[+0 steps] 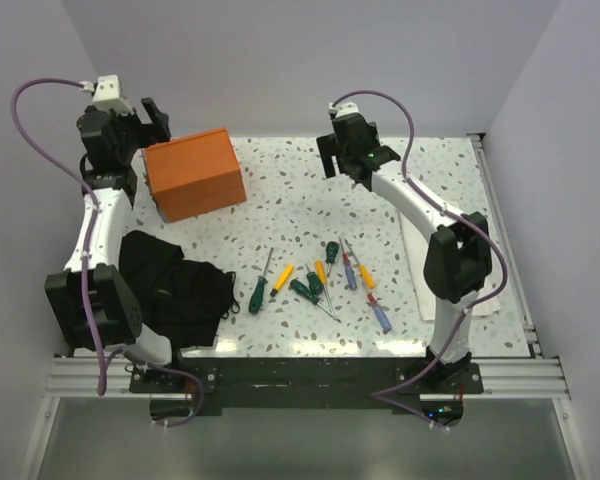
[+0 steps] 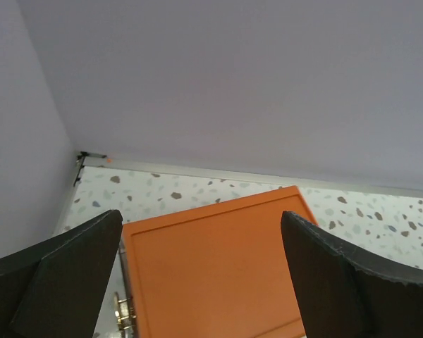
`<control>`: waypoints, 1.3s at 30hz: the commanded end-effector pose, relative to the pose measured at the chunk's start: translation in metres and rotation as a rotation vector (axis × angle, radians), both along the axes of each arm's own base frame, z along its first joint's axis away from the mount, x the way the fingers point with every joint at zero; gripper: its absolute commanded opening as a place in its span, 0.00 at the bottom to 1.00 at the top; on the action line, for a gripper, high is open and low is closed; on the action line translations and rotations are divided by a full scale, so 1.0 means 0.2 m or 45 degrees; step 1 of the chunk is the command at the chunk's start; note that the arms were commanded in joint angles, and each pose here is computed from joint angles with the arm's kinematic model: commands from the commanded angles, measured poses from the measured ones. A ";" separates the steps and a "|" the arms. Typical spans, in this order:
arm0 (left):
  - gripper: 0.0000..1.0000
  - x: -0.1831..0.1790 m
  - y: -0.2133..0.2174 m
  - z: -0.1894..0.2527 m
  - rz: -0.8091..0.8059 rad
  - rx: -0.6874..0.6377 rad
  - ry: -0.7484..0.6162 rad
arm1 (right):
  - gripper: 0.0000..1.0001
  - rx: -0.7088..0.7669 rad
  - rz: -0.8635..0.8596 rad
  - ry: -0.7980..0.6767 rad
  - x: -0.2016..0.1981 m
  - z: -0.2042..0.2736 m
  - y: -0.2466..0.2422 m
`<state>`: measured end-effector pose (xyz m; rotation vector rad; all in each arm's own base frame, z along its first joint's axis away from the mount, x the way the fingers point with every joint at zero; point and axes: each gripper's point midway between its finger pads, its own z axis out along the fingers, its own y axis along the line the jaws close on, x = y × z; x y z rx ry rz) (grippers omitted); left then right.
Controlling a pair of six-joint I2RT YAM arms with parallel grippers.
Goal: Sort the tools into containers
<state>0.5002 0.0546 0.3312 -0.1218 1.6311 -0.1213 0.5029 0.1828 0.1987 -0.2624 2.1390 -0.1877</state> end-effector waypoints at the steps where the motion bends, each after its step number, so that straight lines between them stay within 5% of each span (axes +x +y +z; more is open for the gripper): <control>1: 1.00 0.04 0.23 -0.11 0.126 -0.054 0.094 | 0.99 0.181 0.033 -0.026 0.05 0.08 0.17; 9: 0.93 0.14 0.40 -0.31 0.088 -0.155 0.174 | 0.98 0.354 0.247 -0.001 0.08 0.12 0.42; 12: 0.80 0.16 0.40 -0.33 0.045 -0.161 0.162 | 0.94 0.438 0.286 0.005 0.09 0.11 0.49; 15: 0.58 0.17 0.42 -0.34 0.013 -0.180 0.162 | 0.75 0.541 0.317 0.049 0.11 0.07 0.58; 16: 0.41 0.17 0.42 -0.34 -0.003 -0.188 0.164 | 0.62 0.566 0.332 0.050 0.12 0.07 0.61; 18: 0.23 0.16 0.48 -0.33 0.013 -0.186 0.158 | 0.44 0.607 0.356 0.077 0.13 0.01 0.66; 19: 0.06 0.16 0.50 -0.34 0.032 -0.182 0.163 | 0.27 0.616 0.365 0.088 0.14 -0.01 0.68; 20: 0.00 0.15 0.54 -0.36 0.053 -0.167 0.179 | 0.20 0.624 0.374 0.095 0.15 -0.03 0.70; 28: 0.00 0.18 0.58 -0.63 0.015 -0.118 0.352 | 0.00 0.715 0.391 0.156 0.24 -0.23 0.82; 39: 0.00 0.14 0.41 -0.85 -0.132 -0.068 0.522 | 0.00 0.822 0.492 0.179 0.22 -0.28 1.02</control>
